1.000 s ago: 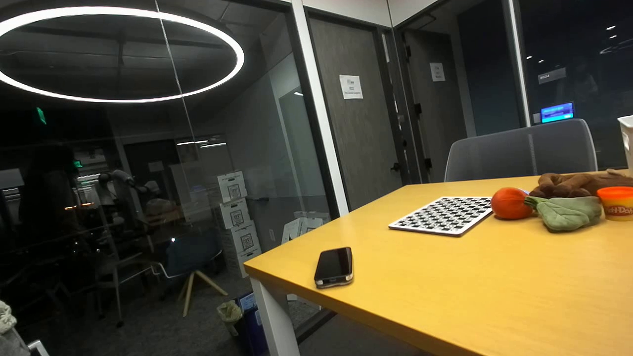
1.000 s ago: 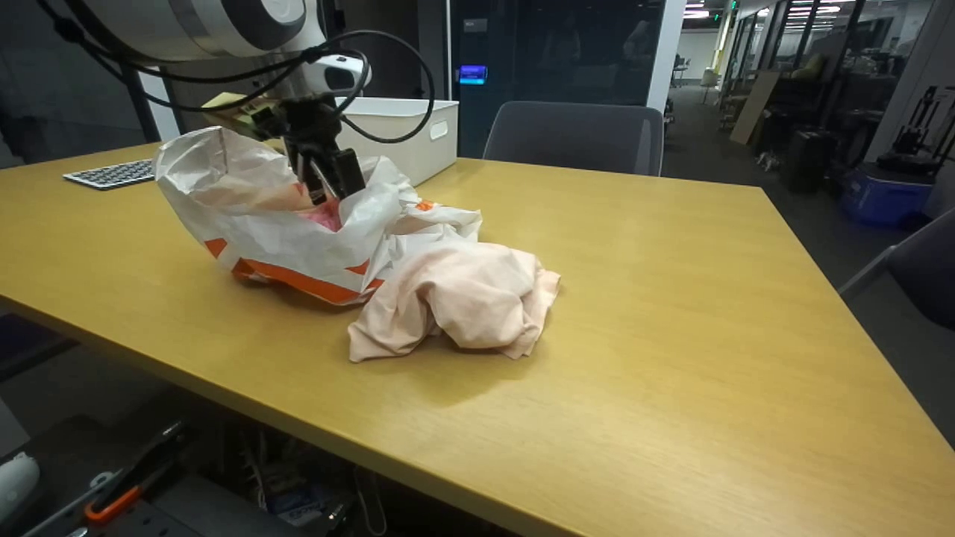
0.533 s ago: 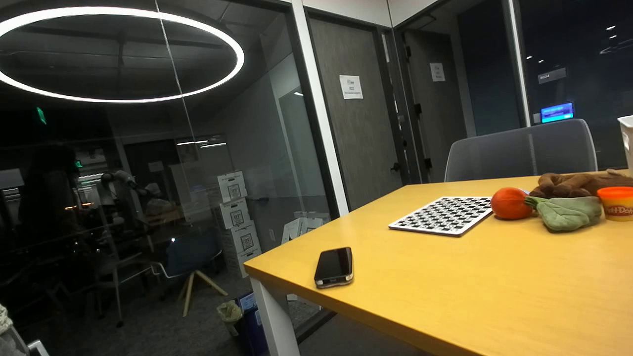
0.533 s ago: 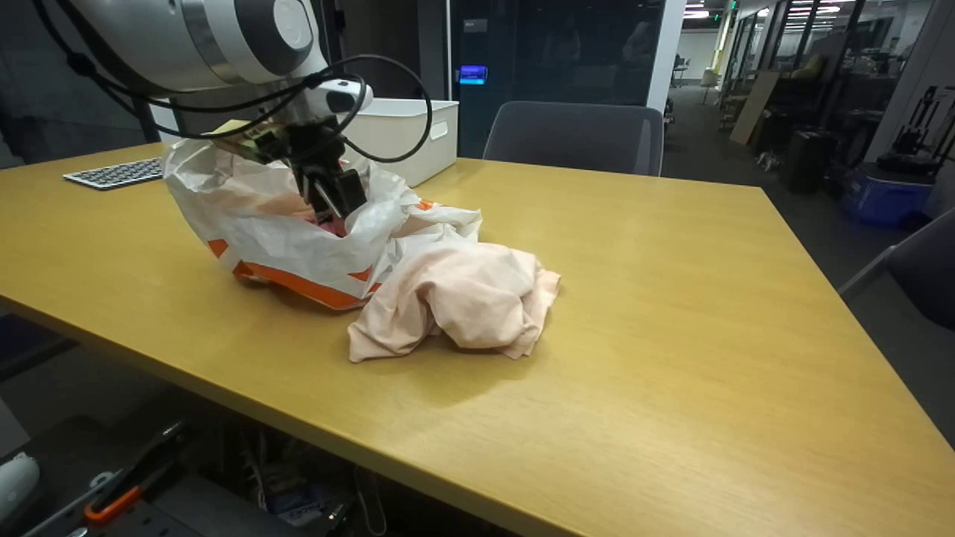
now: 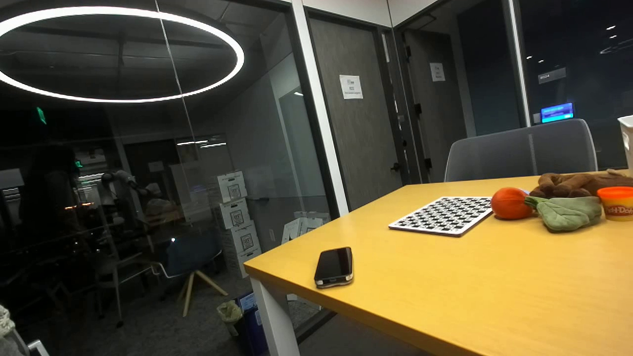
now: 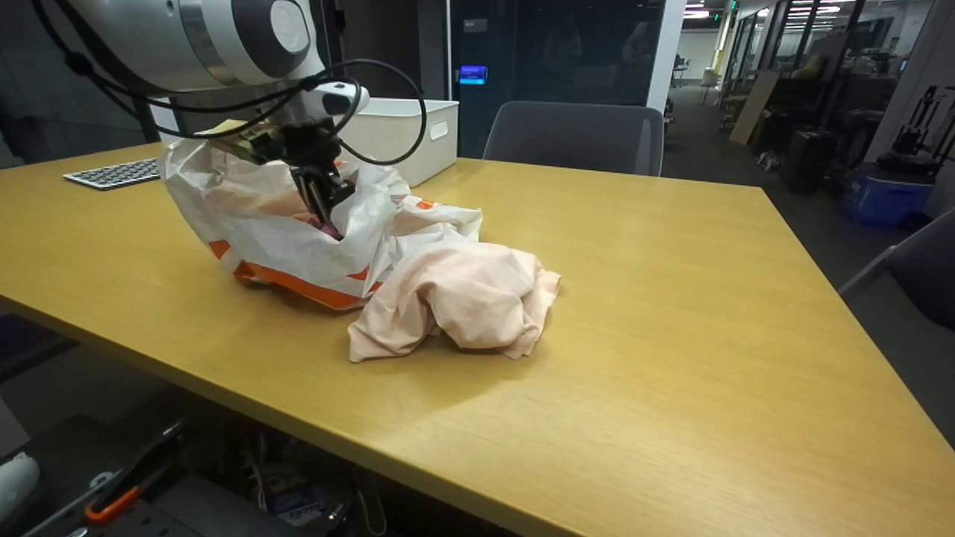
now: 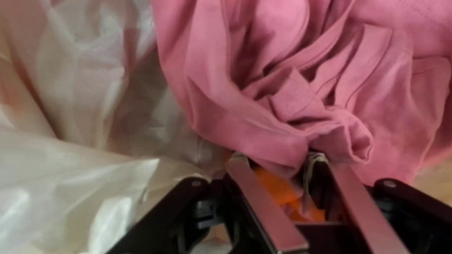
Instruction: Remove the peach and pink shirts from the plastic bag
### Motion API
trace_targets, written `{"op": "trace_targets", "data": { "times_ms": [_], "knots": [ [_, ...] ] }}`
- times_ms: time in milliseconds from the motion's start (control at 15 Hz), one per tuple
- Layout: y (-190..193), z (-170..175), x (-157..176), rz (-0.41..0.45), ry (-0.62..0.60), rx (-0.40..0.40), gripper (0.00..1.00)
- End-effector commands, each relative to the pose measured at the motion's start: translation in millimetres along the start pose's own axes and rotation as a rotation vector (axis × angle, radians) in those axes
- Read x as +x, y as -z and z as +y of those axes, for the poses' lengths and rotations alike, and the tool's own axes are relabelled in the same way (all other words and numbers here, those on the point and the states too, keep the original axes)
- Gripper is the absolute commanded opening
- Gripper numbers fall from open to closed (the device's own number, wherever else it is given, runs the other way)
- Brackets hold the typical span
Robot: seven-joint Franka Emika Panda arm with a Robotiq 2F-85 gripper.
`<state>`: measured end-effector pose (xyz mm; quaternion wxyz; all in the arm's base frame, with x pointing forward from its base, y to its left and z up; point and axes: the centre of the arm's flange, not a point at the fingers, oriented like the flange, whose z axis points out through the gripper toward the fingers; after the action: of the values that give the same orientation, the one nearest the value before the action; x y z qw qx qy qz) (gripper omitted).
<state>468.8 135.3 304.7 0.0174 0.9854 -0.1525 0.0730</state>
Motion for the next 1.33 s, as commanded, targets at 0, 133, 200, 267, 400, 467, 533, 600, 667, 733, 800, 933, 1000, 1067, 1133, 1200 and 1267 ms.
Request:
{"op": "trace_targets", "data": {
  "times_ms": [0, 133, 200, 267, 400, 467, 533, 600, 667, 733, 800, 933, 1000, 1067, 1133, 1200, 1267],
  "knots": [
    [18.1, 4.1, 3.0, 0.021, -0.037, 0.012, 0.12],
    [22.5, 6.3, 4.2, 0.033, -0.053, 0.019, 0.05],
    [30.4, 8.9, 11.2, 0.035, -0.061, 0.023, 0.03],
    [32.6, 10.2, 12.3, 0.037, -0.067, 0.028, 0.03],
    [39.2, 13.2, 15.2, 0.036, -0.085, 0.043, 0.06],
    [41.4, 14.5, 16.6, 0.036, -0.094, 0.048, 0.06],
    [43.4, 16.0, 18.1, 0.031, -0.100, 0.056, 0.06],
    [47.0, 17.8, 19.2, 0.025, -0.104, 0.068, 0.06],
    [55.4, 20.9, 20.0, 0.008, -0.097, 0.096, 0.06],
    [66.1, 24.3, 20.2, -0.021, -0.082, 0.136, 0.06],
    [82.3, 30.2, 20.6, -0.038, -0.066, 0.174, 0.06],
    [114.8, 39.8, 21.0, -0.047, -0.038, 0.230, 0.06],
    [133.1, 45.5, 20.9, -0.042, -0.025, 0.246, 0.06],
    [150.4, 50.3, 21.9, -0.037, -0.017, 0.258, 0.06],
    [167.8, 56.5, 20.7, -0.024, -0.008, 0.271, 0.06],
    [184.9, 62.5, 19.7, -0.002, -0.005, 0.278, 0.06],
    [201.6, 67.0, 19.0, 0.014, 0.001, 0.292, 0.06]
  ]
}}
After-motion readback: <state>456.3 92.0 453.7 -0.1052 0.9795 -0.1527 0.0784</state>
